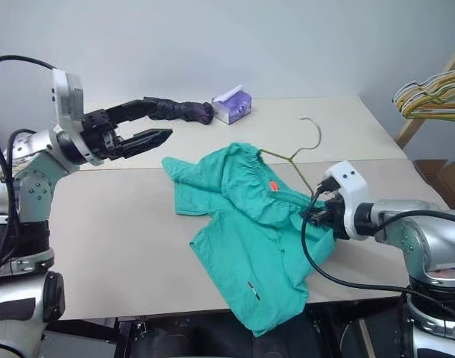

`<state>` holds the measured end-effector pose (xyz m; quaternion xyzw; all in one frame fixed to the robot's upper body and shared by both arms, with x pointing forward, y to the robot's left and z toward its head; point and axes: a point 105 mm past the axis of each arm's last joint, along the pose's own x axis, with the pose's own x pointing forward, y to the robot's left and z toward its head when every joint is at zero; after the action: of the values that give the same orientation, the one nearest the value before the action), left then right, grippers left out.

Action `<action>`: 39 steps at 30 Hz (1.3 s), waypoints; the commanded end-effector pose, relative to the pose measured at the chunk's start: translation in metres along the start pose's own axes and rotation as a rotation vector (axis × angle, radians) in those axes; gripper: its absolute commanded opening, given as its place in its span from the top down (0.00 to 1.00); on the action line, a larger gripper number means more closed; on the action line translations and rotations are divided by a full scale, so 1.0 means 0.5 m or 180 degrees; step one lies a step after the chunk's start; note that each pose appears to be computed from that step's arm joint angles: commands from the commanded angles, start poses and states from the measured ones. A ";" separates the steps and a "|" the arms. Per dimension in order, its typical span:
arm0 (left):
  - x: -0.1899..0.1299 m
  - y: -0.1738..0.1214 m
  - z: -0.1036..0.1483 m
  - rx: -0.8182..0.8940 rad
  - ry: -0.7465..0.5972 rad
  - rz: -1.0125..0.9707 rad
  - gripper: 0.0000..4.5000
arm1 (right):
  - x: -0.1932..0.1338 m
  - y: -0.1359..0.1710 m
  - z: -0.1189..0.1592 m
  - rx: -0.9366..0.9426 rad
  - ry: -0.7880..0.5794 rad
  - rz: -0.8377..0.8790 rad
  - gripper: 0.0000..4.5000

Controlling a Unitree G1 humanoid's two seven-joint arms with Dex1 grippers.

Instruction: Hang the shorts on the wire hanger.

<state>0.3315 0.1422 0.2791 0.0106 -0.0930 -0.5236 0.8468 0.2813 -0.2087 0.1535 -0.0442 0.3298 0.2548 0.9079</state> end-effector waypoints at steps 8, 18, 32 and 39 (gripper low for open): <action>0.023 -0.047 0.078 -0.0241 -0.0409 -0.0378 0.01 | -0.061 -0.150 -0.030 0.1132 -0.0566 -0.1495 1.00; 0.079 -0.074 0.137 -0.0059 -0.0697 -0.0672 0.01 | -0.161 -0.249 -0.020 0.1779 -0.0886 -0.2180 1.00; 0.082 -0.061 0.132 0.0030 -0.0651 -0.0596 0.01 | -0.315 -0.344 0.065 0.2690 -0.1346 -0.2871 1.00; 0.079 -0.054 0.134 0.0073 -0.0668 -0.0524 0.01 | -0.353 -0.370 0.058 0.3196 -0.1397 -0.3065 1.00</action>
<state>0.3178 0.0972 0.3379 -0.0405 -0.1641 -0.5930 0.7873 0.2819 -0.4288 0.2596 0.2795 0.1867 -0.3298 0.8822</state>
